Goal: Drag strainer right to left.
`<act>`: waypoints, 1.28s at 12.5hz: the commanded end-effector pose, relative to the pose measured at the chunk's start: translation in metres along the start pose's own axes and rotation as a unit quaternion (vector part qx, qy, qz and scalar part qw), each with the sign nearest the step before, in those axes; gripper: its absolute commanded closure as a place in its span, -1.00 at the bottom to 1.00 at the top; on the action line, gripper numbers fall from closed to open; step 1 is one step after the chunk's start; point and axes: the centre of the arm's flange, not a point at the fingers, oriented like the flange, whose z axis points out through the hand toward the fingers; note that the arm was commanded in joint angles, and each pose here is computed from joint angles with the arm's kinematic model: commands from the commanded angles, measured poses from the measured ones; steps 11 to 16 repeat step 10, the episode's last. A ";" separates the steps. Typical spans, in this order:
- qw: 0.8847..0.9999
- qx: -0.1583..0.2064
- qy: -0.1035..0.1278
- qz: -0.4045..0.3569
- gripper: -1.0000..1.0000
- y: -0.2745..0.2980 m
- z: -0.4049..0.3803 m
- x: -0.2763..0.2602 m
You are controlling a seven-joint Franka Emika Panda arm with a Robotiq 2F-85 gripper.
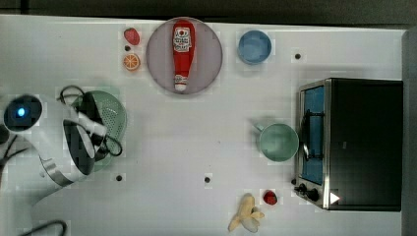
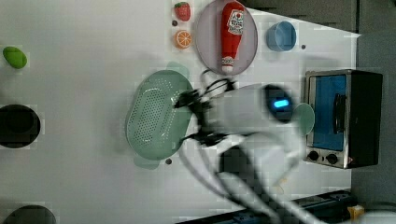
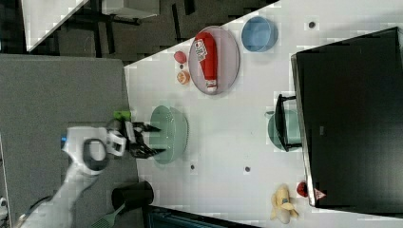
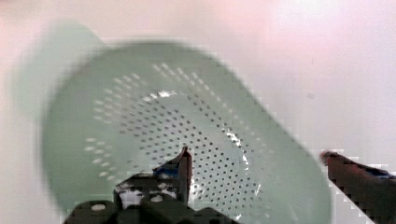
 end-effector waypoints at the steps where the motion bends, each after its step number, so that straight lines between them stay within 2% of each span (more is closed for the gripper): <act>1: 0.995 0.081 -0.011 -0.064 -1.00 0.029 -0.169 0.140; 3: 0.991 0.092 -0.011 -0.095 -1.00 0.075 -0.221 0.220; 4: 0.990 0.091 -0.003 -0.104 -1.00 0.100 -0.240 0.257; 7: 0.992 0.057 0.038 -0.105 -1.00 0.168 -0.273 0.334; 8: 0.991 0.052 0.047 -0.117 -1.00 0.183 -0.283 0.342; 10: 0.990 0.061 0.042 -0.119 -1.00 0.201 -0.294 0.346; 16: 0.990 0.061 0.042 -0.119 -1.00 0.201 -0.294 0.346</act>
